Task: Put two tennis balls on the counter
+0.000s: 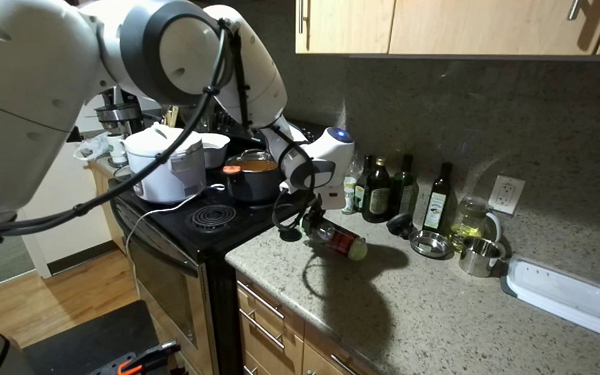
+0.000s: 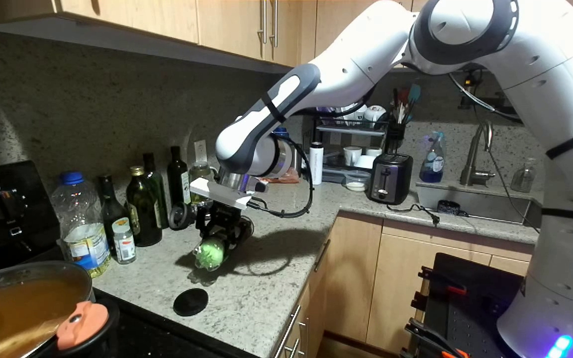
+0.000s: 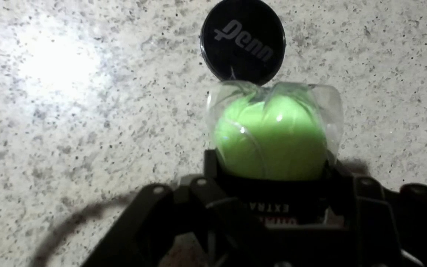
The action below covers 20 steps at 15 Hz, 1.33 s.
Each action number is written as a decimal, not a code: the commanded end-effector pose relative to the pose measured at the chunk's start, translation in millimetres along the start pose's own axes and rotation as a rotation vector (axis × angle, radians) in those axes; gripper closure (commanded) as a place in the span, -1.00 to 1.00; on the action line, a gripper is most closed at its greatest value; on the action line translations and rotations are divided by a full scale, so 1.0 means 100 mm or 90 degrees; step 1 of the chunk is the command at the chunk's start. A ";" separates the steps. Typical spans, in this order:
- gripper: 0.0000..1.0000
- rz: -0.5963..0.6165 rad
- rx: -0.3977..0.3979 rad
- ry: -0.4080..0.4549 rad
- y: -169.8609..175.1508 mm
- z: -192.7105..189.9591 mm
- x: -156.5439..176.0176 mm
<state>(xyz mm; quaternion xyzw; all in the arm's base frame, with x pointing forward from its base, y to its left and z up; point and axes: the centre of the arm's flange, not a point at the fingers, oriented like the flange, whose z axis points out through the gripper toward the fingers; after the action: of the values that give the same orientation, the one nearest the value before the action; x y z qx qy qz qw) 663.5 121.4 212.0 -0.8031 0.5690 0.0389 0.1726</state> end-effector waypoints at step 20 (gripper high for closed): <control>-0.22 0.014 -0.068 -0.017 0.06 0.21 0.09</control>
<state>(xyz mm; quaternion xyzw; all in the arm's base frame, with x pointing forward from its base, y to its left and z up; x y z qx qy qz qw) 655.0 117.8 187.0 -0.8059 0.5686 0.0763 0.1461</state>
